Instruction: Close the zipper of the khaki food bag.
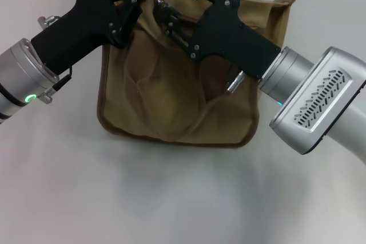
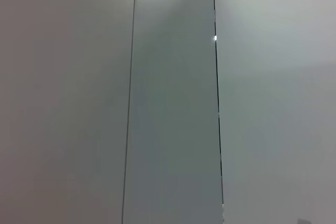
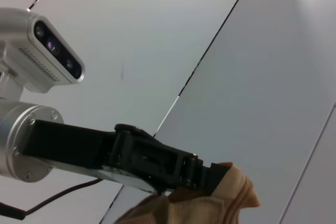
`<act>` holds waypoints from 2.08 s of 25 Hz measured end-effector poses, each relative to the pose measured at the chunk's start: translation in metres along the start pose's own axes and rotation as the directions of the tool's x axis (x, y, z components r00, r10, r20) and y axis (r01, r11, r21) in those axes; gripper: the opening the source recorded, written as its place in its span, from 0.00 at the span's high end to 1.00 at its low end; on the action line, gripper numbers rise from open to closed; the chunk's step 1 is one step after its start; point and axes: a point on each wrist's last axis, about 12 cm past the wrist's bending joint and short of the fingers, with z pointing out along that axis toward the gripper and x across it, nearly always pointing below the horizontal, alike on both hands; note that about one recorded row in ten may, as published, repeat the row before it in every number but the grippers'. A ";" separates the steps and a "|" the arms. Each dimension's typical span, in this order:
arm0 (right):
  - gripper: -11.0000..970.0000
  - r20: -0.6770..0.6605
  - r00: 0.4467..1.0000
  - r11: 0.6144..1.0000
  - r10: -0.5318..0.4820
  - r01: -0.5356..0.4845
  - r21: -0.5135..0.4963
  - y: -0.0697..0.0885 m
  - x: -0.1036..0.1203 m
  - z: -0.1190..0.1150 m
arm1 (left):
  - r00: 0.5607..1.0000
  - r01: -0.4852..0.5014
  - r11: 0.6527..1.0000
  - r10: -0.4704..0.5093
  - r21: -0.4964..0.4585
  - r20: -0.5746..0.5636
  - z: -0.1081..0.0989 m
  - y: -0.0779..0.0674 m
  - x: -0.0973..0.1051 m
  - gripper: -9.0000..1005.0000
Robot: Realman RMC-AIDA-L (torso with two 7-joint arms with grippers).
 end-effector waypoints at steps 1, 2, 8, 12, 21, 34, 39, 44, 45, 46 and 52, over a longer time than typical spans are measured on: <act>0.49 0.000 1.000 1.000 0.000 0.000 0.000 0.000 0.000 0.000 | 1.000 0.000 1.000 0.000 -0.002 0.000 0.000 0.000 0.000 0.94; 0.49 0.000 1.000 1.000 0.000 0.000 0.000 0.000 0.000 0.000 | 1.000 0.000 1.000 0.000 -0.003 0.000 0.000 0.000 0.000 0.94; 0.49 0.003 1.000 1.000 0.011 -0.011 0.005 0.002 0.000 -0.003 | 1.000 0.000 1.000 0.000 -0.008 0.000 -0.001 0.001 0.000 0.93; 0.49 -0.005 1.000 1.000 0.019 -0.019 0.021 0.003 0.001 -0.007 | 1.000 -0.011 1.000 0.011 -0.010 -0.001 -0.001 0.001 0.000 0.93; 0.50 -0.008 1.000 1.000 0.020 -0.020 0.023 0.002 0.001 -0.005 | 1.000 -0.017 1.000 0.017 -0.017 0.002 -0.001 0.000 0.001 0.93; 0.69 0.000 1.000 1.000 0.013 -0.013 0.001 0.002 -0.001 0.000 | 1.000 -0.015 1.000 0.015 -0.020 0.005 -0.001 0.001 0.001 0.92; 0.69 -0.040 0.999 0.999 0.027 -0.026 0.028 0.000 0.003 0.007 | 1.000 -0.016 1.000 0.016 -0.021 0.006 -0.001 0.001 0.001 0.92; 0.69 -0.020 0.999 0.999 0.036 -0.035 0.025 0.004 0.000 0.001 | 1.000 -0.013 1.000 0.013 -0.021 0.008 -0.003 0.000 0.001 0.92; 0.69 -0.003 0.999 0.999 0.040 -0.040 0.027 0.006 -0.001 -0.002 | 1.000 -0.012 1.000 0.013 -0.022 0.008 -0.004 0.000 0.001 0.92; 0.69 -0.003 0.999 0.999 0.040 -0.040 0.027 0.006 -0.001 -0.002 | 1.000 -0.012 1.000 0.012 -0.022 0.009 -0.004 0.000 0.001 0.92; 0.69 0.012 0.999 0.999 0.039 -0.039 0.007 0.009 -0.004 0.001 | 1.000 -0.012 1.000 0.012 -0.023 0.009 -0.004 0.000 0.001 0.91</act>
